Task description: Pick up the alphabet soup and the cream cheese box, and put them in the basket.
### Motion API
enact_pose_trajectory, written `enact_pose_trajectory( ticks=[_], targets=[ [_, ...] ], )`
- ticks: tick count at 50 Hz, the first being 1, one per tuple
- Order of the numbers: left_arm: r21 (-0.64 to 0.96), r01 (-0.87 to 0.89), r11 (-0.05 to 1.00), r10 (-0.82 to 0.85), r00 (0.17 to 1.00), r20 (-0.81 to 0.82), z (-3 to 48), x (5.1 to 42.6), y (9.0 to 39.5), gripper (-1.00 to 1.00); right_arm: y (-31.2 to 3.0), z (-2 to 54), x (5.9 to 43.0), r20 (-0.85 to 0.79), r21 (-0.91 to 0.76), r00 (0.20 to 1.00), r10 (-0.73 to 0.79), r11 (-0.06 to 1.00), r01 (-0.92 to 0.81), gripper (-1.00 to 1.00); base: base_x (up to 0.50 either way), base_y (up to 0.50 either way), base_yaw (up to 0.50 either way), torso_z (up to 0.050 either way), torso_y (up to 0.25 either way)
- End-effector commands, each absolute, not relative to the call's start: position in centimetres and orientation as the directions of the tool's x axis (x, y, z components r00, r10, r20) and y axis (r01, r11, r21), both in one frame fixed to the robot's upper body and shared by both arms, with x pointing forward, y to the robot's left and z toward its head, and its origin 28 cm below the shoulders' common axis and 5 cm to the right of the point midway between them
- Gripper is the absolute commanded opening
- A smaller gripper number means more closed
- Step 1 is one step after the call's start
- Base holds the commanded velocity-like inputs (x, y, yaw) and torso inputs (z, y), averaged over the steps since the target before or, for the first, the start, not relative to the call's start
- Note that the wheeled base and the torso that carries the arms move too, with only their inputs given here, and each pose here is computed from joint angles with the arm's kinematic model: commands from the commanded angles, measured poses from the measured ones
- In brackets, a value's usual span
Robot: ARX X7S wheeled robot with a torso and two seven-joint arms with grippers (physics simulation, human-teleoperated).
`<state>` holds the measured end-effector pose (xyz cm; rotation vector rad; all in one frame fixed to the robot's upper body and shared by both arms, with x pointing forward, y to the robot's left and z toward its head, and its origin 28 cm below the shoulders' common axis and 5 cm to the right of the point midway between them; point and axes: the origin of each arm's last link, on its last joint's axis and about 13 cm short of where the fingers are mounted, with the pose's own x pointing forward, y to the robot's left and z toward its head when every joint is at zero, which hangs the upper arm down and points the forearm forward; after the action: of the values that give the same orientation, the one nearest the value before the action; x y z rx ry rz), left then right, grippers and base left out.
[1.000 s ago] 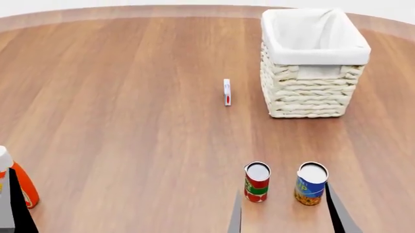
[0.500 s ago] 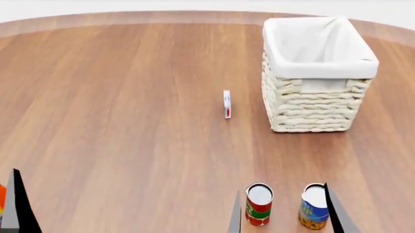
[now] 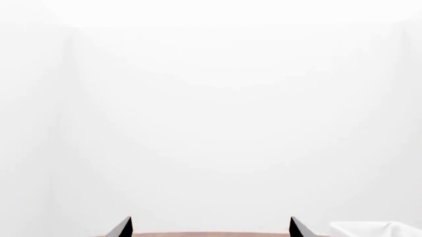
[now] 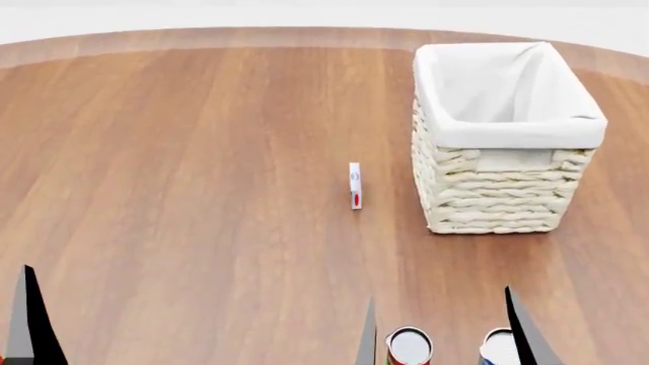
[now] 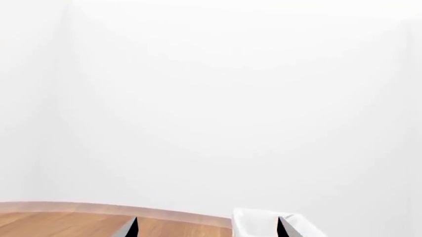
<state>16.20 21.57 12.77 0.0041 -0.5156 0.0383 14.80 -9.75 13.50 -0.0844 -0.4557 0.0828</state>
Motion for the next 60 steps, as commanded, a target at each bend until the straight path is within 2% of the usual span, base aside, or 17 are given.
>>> enact_pose_trajectory(
  ticks=[1,60],
  targets=[
    [-0.002,-0.038,0.999,0.034,0.869,0.493,12.65,16.27,21.55,1.0,-9.78,13.47,14.8,0.432,-0.097,0.896,0.1,0.993,-0.064,1.0,0.2,0.0,0.0,0.0,0.0],
    [-0.003,-0.027,1.0,0.025,0.878,0.479,12.53,16.18,21.53,1.0,-9.69,13.38,15.0,0.422,-0.089,0.9,0.111,0.993,-0.081,1.0,0.2,0.0,0.0,0.0,0.0]
  ],
)
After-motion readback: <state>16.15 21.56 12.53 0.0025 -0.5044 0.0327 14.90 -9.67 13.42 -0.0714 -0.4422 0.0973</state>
